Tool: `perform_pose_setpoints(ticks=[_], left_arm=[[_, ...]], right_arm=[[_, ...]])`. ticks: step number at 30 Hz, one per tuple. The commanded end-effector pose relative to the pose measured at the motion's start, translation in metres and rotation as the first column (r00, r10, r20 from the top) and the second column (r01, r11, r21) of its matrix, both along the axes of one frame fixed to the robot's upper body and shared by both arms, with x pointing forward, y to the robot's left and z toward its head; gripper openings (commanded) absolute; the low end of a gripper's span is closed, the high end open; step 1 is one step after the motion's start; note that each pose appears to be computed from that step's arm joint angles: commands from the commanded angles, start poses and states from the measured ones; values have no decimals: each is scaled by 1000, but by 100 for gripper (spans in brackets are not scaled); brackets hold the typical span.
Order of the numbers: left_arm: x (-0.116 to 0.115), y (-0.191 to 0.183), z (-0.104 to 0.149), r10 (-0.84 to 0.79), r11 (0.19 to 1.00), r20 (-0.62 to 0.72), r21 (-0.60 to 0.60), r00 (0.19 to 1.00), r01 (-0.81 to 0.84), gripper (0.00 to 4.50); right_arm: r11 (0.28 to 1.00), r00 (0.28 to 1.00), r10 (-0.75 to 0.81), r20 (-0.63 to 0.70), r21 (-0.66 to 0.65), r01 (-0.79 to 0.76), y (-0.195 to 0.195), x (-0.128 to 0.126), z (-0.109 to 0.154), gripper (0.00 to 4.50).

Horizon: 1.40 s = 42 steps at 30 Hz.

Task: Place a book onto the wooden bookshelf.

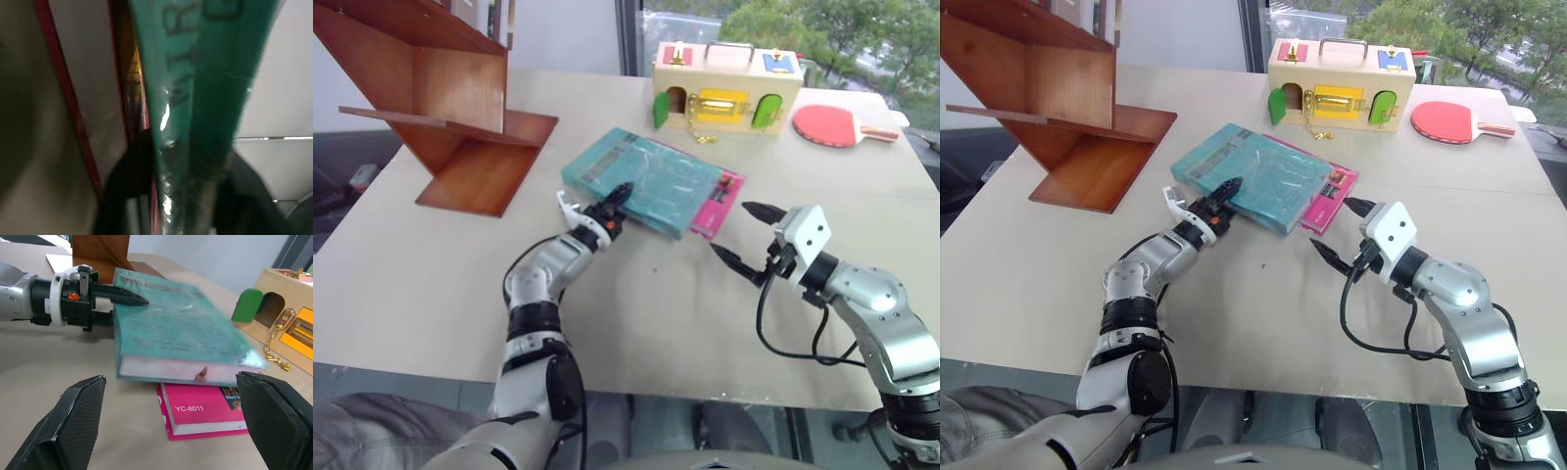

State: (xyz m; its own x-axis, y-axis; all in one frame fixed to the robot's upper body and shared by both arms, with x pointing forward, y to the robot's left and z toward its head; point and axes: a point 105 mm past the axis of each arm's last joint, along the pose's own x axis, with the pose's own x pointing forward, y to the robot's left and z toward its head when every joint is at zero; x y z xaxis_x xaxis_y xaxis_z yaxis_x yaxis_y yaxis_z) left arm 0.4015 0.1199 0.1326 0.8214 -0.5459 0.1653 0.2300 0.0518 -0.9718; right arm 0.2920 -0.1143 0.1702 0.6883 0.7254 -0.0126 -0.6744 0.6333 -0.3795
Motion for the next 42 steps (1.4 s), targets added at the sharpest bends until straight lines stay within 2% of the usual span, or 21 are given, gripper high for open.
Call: perform_pose_setpoints(ticks=[1,6,9,13,17,20,22,23,24,26,27,29,31,32,35,39,42], left_arm=[[1,0,-9,-8,1000,-28,-19,1000,7,4],[-1,7,8,-15,999,15,-51,1000,16,1],[-10,10,23,-18,1000,57,-24,998,20,1],[-20,6,56,-32,986,212,166,977,-4,1],[-28,3,100,-87,896,440,427,894,-123,1],[-41,-1,133,-222,725,613,624,758,-292,1],[-45,-1,150,-394,440,694,718,603,-539,1],[-52,-6,158,-539,298,692,689,480,-660,1],[-57,-9,159,-642,217,655,653,398,-726,1],[-66,-6,188,-704,194,651,560,283,-805,1],[-69,-4,198,-709,199,658,530,252,-825,1],[-82,5,221,-796,142,587,417,147,-898,1],[-96,19,247,-876,46,474,270,91,-962,1],[-99,28,252,-905,3,410,266,110,-964,1],[-98,68,248,-935,-178,235,340,267,-923,1],[-92,123,251,-894,-404,70,301,443,-864,1],[-89,151,254,-859,-494,-3,264,512,-828,1]], right_arm=[[1000,998,15,69,3,-15,0,-1,17,448],[999,997,30,76,12,-31,3,-2,21,448],[998,996,51,79,21,-53,6,-7,22,448],[998,995,54,87,39,-58,4,-10,25,448],[997,994,51,98,55,-57,7,-9,28,448],[996,994,43,100,76,-51,8,-9,29,448],[996,995,43,95,77,-50,10,-8,25,448],[996,995,42,93,79,-50,10,-7,25,448],[996,995,43,93,80,-50,11,-7,24,448],[993,994,51,94,105,-61,16,-5,27,448],[991,994,55,95,113,-66,19,-5,28,448],[989,993,76,88,124,-86,24,-2,27,448],[987,992,100,76,122,-109,26,3,23,448],[984,991,112,74,129,-121,29,4,23,448],[978,986,153,68,133,-161,31,7,20,448],[977,984,163,71,124,-171,32,11,15,448],[977,984,156,89,132,-167,30,13,16,448]])
